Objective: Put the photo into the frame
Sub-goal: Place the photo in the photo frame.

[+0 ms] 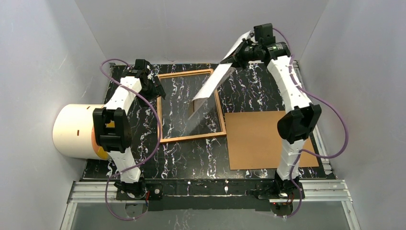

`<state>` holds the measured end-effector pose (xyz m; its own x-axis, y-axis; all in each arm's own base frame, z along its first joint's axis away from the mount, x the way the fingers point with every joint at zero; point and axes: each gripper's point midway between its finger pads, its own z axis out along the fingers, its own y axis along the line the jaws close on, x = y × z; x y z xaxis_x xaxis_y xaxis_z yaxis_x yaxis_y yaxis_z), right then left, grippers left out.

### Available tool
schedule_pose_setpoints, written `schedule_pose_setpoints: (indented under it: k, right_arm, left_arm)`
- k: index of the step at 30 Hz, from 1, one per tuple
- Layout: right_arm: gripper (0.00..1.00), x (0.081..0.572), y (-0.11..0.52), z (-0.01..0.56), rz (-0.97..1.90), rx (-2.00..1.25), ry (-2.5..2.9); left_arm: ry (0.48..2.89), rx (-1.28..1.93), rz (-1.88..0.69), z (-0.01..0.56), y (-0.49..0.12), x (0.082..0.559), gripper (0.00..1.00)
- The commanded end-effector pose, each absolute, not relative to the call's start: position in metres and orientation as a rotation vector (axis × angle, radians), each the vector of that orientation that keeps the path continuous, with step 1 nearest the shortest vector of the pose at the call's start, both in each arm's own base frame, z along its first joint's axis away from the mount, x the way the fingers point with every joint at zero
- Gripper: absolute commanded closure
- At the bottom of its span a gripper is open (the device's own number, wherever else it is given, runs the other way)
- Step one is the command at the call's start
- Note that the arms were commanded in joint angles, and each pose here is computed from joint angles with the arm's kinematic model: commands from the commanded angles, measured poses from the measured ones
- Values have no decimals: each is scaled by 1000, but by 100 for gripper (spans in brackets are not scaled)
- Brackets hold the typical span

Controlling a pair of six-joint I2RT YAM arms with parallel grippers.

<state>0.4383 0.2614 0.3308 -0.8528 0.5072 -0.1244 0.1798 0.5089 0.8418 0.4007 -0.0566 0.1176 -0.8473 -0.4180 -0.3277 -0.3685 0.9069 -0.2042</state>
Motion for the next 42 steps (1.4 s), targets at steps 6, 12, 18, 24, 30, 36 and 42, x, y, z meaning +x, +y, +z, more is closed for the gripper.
schedule_pose_setpoints:
  k: [6,12,18,24,30,36,42]
  right_arm:
    - [99,393,322,339,1644,-27,2429]
    - [99,400,327,311,1693,-78,2448]
    - [99,426,313,231,1529,-5,2591]
    - [99,454,289,172,1434,15,2639]
    - [99,454,290,131,1485,-54,2675]
    - [99,441,304,110,1556,-148,2698]
    - [99,436,316,96,1558,-135,2719]
  left_arm:
    - [2710,-601,14,105,-25,411,29]
    - [2710,-643,26,89,-16,418,36]
    - [2724,-658,-8,73,-17,425,43]
    - [2748,-648,-99,60,-24,429,46]
    - [2761,-613,-239,52,-39,438,50]
    - [2784,-610,-184,46,-32,440,54]
    - [2798,-589,-170,43,-29,441,57]
